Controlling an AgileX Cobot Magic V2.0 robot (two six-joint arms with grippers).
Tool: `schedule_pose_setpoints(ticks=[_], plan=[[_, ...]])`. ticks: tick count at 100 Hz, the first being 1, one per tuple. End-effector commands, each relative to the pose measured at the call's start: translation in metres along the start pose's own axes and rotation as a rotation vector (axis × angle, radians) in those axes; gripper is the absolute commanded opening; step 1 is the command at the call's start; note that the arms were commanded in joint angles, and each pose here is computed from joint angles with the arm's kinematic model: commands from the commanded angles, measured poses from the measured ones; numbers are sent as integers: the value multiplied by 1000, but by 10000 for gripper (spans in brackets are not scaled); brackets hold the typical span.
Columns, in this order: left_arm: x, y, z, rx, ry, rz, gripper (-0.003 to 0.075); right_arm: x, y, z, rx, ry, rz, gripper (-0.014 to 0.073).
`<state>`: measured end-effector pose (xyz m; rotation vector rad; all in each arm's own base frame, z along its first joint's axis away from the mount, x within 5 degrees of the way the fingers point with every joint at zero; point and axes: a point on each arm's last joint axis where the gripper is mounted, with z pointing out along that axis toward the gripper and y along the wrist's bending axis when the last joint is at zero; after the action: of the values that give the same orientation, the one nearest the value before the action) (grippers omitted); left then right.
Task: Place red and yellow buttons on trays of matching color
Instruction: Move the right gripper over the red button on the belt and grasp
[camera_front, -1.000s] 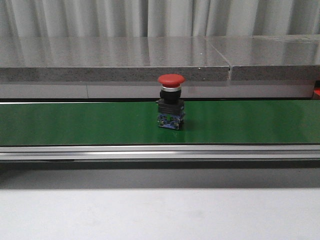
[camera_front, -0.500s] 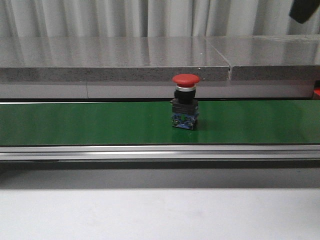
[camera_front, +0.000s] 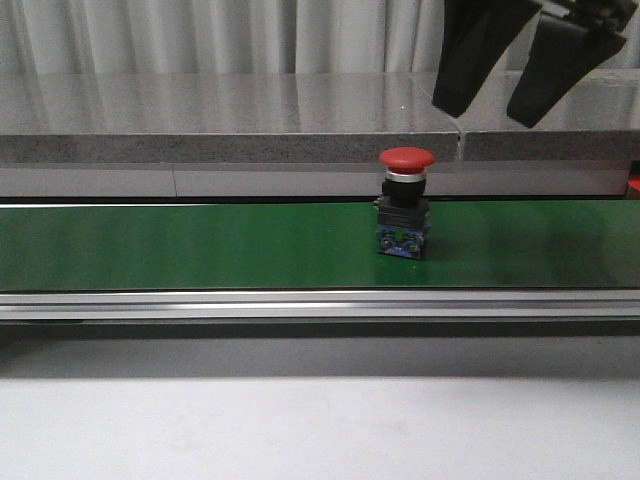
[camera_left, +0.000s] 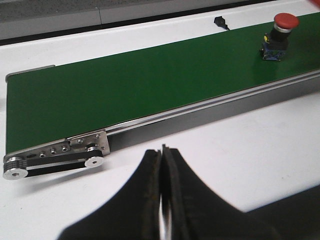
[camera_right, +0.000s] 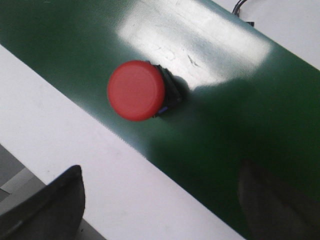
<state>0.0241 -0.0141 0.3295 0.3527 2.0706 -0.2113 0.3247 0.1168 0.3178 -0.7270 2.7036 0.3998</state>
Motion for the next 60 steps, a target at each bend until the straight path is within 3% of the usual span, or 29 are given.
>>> schedule_pose_setpoints(ticks=[1, 41, 48, 60], plan=[[-12, -1, -3, 11, -85, -7, -21, -11, 4, -9, -19, -80, -29, 615], [-12, -1, -3, 11, -85, -7, -21, -24, -5, 28, -68, -83, -52, 604], [-12, -1, -3, 11, -85, -7, -21, -23, -6, 32, -70, -59, -54, 524], [-12, -1, -3, 11, -85, -7, -21, -22, -9, 35, -52, -40, -65, 289]])
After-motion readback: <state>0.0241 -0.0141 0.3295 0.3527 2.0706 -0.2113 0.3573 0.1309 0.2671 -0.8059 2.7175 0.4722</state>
